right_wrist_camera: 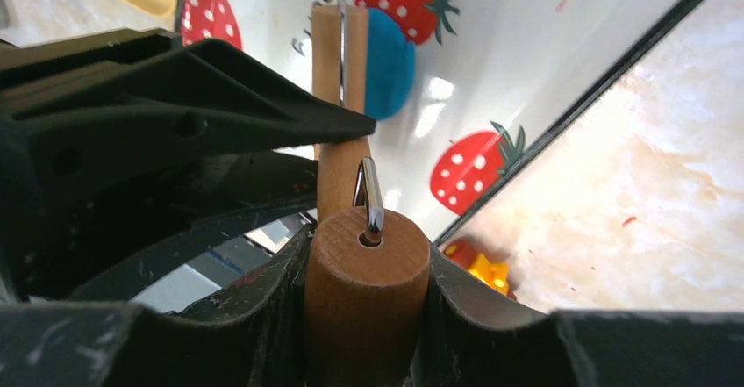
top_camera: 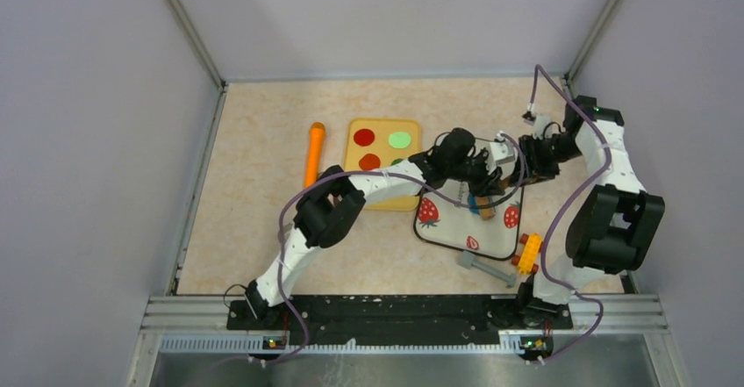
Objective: Roll out the dumpling wrappers from the dough
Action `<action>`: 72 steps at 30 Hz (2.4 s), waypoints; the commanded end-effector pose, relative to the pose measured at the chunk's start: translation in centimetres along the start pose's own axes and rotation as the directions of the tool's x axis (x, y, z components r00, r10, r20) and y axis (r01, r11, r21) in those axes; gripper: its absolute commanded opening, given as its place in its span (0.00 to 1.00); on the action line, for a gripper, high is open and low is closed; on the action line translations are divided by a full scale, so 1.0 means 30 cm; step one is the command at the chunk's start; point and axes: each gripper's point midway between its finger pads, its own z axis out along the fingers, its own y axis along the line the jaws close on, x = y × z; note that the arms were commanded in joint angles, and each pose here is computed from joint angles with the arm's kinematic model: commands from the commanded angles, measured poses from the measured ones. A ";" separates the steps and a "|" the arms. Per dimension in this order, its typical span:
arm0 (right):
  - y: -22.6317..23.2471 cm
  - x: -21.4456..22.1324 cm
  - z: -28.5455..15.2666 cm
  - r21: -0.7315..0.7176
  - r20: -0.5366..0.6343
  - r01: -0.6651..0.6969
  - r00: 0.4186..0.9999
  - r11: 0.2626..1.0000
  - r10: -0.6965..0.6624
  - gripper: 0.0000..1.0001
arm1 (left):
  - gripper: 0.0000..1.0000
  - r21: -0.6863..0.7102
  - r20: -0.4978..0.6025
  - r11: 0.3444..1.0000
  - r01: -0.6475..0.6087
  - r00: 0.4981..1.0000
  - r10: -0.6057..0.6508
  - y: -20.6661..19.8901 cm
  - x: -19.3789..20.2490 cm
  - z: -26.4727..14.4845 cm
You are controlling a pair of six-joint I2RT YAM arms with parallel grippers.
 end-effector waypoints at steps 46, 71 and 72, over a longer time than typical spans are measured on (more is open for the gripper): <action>0.098 -0.132 -0.060 0.059 0.069 0.233 0.969 0.971 -0.236 0.00 | 0.00 -0.087 0.128 0.992 0.094 0.988 -0.083 0.114 -0.292 -0.269; -0.024 -0.050 -0.039 0.191 0.138 0.085 0.984 0.978 -0.113 0.00 | 0.00 -0.053 0.073 0.979 0.198 0.978 -0.194 0.109 -0.114 -0.047; -0.012 -0.057 -0.050 0.185 0.149 0.081 0.983 0.979 -0.110 0.00 | 0.00 -0.055 0.083 0.981 0.187 0.980 -0.182 0.100 -0.139 -0.064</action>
